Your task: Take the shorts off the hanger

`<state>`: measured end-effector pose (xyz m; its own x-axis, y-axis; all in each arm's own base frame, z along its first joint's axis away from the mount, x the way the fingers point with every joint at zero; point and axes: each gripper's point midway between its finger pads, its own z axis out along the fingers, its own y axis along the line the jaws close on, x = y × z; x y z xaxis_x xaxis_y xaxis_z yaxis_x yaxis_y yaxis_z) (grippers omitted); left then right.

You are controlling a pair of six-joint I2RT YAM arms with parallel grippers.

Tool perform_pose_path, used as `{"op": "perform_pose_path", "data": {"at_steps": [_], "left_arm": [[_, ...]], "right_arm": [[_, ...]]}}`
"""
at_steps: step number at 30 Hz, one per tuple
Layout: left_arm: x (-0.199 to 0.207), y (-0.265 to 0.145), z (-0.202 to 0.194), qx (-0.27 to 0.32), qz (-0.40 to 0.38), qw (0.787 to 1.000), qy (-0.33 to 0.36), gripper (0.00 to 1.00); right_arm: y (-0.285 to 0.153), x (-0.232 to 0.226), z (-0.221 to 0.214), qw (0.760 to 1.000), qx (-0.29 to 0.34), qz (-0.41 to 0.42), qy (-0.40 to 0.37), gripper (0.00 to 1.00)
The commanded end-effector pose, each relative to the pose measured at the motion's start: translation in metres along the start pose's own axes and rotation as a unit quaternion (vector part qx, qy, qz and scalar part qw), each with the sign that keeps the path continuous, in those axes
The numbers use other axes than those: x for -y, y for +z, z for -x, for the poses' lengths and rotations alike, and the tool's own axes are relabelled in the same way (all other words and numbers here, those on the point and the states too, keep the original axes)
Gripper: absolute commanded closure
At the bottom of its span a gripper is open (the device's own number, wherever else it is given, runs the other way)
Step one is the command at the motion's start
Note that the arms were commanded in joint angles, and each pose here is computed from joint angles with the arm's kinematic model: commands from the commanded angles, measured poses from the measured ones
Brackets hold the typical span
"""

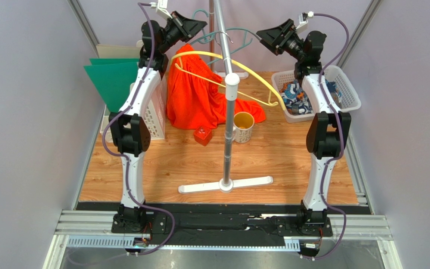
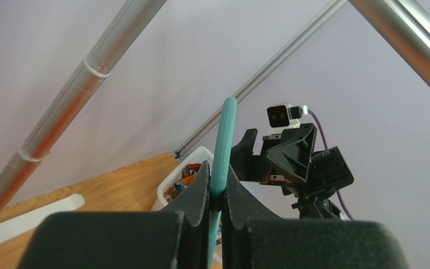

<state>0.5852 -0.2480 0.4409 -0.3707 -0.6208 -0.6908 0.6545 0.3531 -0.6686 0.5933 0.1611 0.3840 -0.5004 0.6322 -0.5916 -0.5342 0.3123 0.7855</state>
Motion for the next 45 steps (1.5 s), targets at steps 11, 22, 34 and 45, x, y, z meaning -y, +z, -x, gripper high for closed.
{"op": "perform_pose_path", "data": {"at_steps": [11, 22, 34, 45], "left_arm": [[0.037, -0.001, 0.02, 0.012, -0.049, 0.999, -0.002, 1.0], [0.034, -0.002, 0.015, -0.001, -0.042, 0.999, -0.011, 1.0], [0.038, -0.002, 0.017, -0.002, -0.039, 0.999, -0.021, 1.0], [0.021, -0.004, 0.015, -0.006, 0.017, 0.999, -0.039, 0.76]], "right_arm": [[0.015, -0.016, -0.048, 0.999, -0.006, 0.018, -0.036, 0.24], [0.04, -0.039, -0.065, 0.996, 0.05, 0.073, -0.014, 0.46], [0.057, -0.038, -0.076, 0.982, 0.146, 0.104, 0.064, 0.74], [0.039, -0.037, -0.072, 0.964, 0.205, 0.154, 0.063, 1.0]]}}
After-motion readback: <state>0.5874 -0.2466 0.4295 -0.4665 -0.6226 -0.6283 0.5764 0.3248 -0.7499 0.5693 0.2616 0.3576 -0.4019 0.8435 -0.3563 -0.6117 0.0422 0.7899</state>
